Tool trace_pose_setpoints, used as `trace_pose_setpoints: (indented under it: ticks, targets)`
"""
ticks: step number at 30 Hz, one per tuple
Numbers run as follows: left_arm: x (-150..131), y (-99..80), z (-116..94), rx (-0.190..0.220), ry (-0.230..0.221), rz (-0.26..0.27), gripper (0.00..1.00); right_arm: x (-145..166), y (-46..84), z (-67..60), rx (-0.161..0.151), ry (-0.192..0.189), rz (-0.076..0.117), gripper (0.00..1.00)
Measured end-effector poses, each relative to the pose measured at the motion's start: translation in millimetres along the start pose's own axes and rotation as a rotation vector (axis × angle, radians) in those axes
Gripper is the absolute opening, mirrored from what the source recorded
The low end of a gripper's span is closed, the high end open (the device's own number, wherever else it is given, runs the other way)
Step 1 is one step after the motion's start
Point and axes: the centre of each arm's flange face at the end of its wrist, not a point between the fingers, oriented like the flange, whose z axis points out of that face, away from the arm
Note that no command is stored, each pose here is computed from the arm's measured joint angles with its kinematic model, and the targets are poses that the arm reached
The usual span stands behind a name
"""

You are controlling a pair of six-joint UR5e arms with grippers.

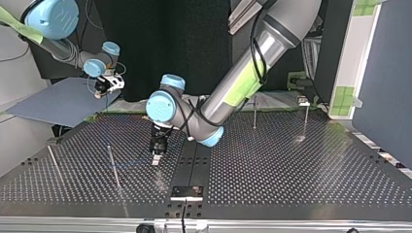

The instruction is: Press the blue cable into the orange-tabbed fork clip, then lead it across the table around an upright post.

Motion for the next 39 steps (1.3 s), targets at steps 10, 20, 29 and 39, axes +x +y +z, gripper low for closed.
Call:
trace_pose_setpoints:
  ticks: [10,20,29,39]
  targets:
    - [-0.2,0.1,-0.6,-0.01,-0.002,0.0,1.0,-22.7,24.4,24.9,-0.012,0.041,0.03,0.02]
    - [0.7,-1.1,-2.3,-0.016,0.002,0.003,1.0,-72.7,36.8,24.8,0.004,0.017,0.025,0.02]
    - [0.8,0.8,-2.2,-0.02,0.007,0.005,1.0,-82.9,39.2,26.0,0.005,0.007,0.033,0.02]
    - [0.7,2.2,-2.8,-0.029,0.012,0.004,1.0,-84.3,35.2,25.2,0.014,0.001,0.026,0.02]
